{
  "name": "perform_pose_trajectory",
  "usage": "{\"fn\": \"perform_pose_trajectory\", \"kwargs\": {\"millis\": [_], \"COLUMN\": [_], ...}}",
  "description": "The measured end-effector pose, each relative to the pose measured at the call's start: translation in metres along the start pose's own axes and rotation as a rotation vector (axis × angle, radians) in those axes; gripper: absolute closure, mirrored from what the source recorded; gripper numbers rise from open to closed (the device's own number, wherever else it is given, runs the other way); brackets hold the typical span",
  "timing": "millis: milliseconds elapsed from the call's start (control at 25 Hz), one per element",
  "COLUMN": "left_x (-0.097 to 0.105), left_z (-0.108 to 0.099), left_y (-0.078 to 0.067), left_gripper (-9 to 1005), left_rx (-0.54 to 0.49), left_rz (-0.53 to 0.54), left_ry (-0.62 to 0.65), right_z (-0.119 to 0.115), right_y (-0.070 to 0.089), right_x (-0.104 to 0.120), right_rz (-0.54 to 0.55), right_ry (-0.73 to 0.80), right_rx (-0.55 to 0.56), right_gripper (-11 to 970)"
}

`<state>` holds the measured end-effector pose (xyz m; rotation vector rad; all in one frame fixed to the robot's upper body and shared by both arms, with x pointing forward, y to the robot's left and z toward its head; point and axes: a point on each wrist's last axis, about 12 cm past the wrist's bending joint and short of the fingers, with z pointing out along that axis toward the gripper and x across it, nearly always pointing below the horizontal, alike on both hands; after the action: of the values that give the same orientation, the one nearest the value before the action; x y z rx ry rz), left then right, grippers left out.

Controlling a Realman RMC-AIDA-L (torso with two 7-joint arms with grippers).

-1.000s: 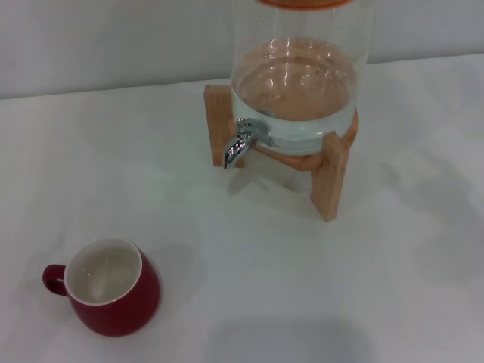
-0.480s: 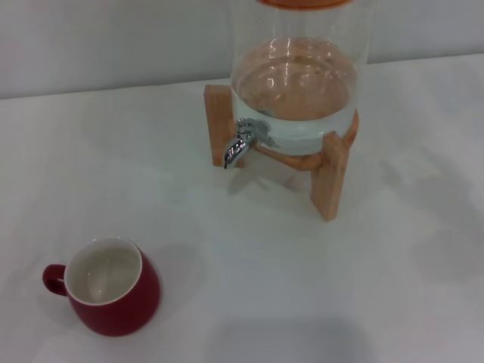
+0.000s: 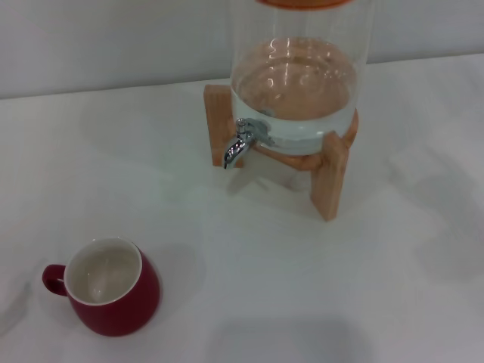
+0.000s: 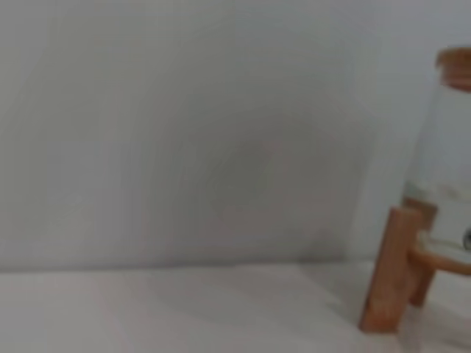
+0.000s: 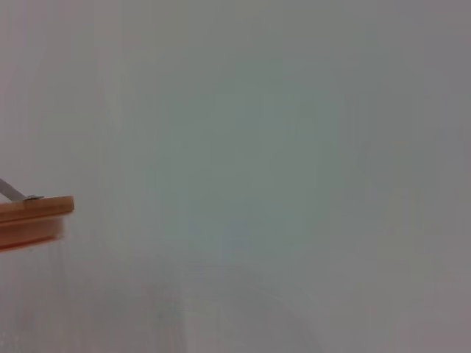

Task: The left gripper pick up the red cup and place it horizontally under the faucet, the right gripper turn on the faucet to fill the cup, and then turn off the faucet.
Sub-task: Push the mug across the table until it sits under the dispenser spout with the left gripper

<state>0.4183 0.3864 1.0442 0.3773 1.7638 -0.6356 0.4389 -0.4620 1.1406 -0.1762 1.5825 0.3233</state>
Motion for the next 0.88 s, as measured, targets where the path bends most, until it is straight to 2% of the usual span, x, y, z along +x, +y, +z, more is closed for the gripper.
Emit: {"fn": "perform_pose_trajectory", "kwargs": {"millis": [200,560,880], "left_x": [0.000,0.007,0.017], "left_z": [0.006,0.004,0.004], "left_y": [0.001,-0.001,0.000], "left_gripper": [149,152,155], "left_rx": [0.032,0.043,-0.003], "left_rz": [0.019,0.025,0.029], "left_ry": [0.053,0.112,0.139], "right_z": [-0.002,-0.001,0.001], "right_y": [-0.002,-0.005,-0.006], "right_x": [0.001,0.001,0.000], "right_rz": [0.008,0.015,0.014], "right_ry": [-0.004,-0.013,-0.026], "right_rx": [0.013,0.030,0.036], "right_gripper": [238,238,238]}}
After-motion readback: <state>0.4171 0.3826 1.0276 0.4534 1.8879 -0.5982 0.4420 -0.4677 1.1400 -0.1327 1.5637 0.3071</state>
